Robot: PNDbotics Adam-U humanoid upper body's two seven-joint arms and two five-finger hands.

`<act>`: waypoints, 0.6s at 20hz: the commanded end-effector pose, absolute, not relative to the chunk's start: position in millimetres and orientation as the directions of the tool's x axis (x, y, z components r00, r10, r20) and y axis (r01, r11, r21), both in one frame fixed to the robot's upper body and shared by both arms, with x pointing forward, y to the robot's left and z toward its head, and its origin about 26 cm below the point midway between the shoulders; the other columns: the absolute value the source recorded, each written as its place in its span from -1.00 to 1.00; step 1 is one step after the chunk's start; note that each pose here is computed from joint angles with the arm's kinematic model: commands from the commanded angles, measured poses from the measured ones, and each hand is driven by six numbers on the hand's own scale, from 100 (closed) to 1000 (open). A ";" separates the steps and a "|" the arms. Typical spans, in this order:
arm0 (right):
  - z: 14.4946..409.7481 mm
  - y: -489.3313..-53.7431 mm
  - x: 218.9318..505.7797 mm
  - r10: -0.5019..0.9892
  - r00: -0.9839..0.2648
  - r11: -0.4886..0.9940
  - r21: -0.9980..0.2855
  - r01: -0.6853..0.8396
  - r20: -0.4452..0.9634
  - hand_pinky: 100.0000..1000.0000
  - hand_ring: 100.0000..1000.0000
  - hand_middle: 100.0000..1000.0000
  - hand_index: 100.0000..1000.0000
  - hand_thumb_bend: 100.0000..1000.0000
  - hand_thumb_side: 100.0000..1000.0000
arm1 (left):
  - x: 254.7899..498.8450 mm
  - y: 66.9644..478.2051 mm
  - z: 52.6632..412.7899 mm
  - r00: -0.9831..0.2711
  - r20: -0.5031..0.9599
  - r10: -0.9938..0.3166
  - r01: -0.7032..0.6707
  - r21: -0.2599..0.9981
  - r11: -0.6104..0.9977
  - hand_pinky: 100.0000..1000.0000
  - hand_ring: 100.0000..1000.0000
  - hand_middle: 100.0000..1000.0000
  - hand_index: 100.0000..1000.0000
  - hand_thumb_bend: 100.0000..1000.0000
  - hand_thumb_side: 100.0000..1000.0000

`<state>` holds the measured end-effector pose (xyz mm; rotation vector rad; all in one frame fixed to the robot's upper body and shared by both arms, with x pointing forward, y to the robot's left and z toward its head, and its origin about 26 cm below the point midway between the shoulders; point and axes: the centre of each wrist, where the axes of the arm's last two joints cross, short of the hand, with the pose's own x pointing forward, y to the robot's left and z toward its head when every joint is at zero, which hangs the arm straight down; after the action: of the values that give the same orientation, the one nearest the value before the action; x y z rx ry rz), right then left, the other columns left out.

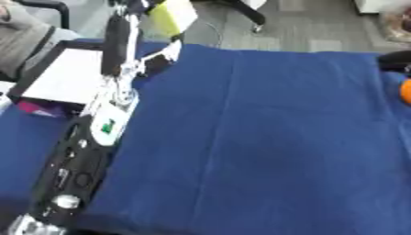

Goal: Pick up the objects with one hand, pass them to the other hand, and then place them into the box on the other side of the table.

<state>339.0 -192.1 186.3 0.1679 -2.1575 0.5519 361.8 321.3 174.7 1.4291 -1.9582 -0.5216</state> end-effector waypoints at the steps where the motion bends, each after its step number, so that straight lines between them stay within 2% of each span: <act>1: 190.7 -194.5 339.3 0.097 -0.620 0.881 -0.357 -0.310 0.778 0.39 0.30 0.81 0.70 -1.00 0.19 | 365.0 362.5 202.7 -0.035 0.176 -0.984 -0.701 0.697 0.149 0.46 0.14 -0.03 0.23 -0.09 -1.00; 2: 190.2 -194.4 339.7 0.097 -0.619 0.879 -0.359 -0.313 0.779 0.39 0.30 0.81 0.70 -1.00 0.19 | 366.0 374.7 207.4 0.020 0.157 -0.987 -0.692 0.715 0.100 0.45 0.14 -0.03 0.23 -0.10 -1.00; 3: 189.9 -193.2 339.9 0.093 -0.620 0.877 -0.359 -0.320 0.779 0.39 0.29 0.81 0.70 -1.00 0.19 | 369.4 396.5 215.5 0.135 0.111 -0.985 -0.654 0.757 -0.005 0.44 0.13 -0.04 0.23 -0.08 -1.00; 4: 189.5 -191.5 340.1 0.087 -0.620 0.875 -0.357 -0.327 0.780 0.39 0.29 0.81 0.70 -1.00 0.19 | 376.4 416.8 222.4 0.274 0.055 -0.960 -0.584 0.803 -0.121 0.44 0.13 -0.03 0.23 -0.06 -1.00; 6: 188.6 -190.6 340.3 0.082 -0.618 0.873 -0.356 -0.334 0.782 0.38 0.29 0.81 0.70 -1.00 0.19 | 385.6 439.4 225.7 0.437 -0.016 -0.899 -0.470 0.848 -0.243 0.44 0.14 -0.02 0.25 0.01 -1.00; 8: 187.9 -190.7 340.4 0.080 -0.616 0.872 -0.355 -0.338 0.783 0.38 0.29 0.81 0.70 -1.00 0.19 | 391.8 456.1 222.3 0.533 -0.070 -0.843 -0.358 0.884 -0.300 0.45 0.15 0.00 0.28 0.07 -1.00; 12: 186.9 -189.8 340.4 0.075 -0.614 0.868 -0.355 -0.348 0.786 0.38 0.28 0.81 0.70 -1.00 0.19 | 401.6 478.6 207.3 0.634 -0.151 -0.759 -0.144 0.941 -0.307 0.46 0.16 0.04 0.32 0.15 -1.00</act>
<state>340.9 -191.2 181.2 0.1878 -2.1344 0.5974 406.1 459.3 193.3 1.7703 -0.8217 -0.7375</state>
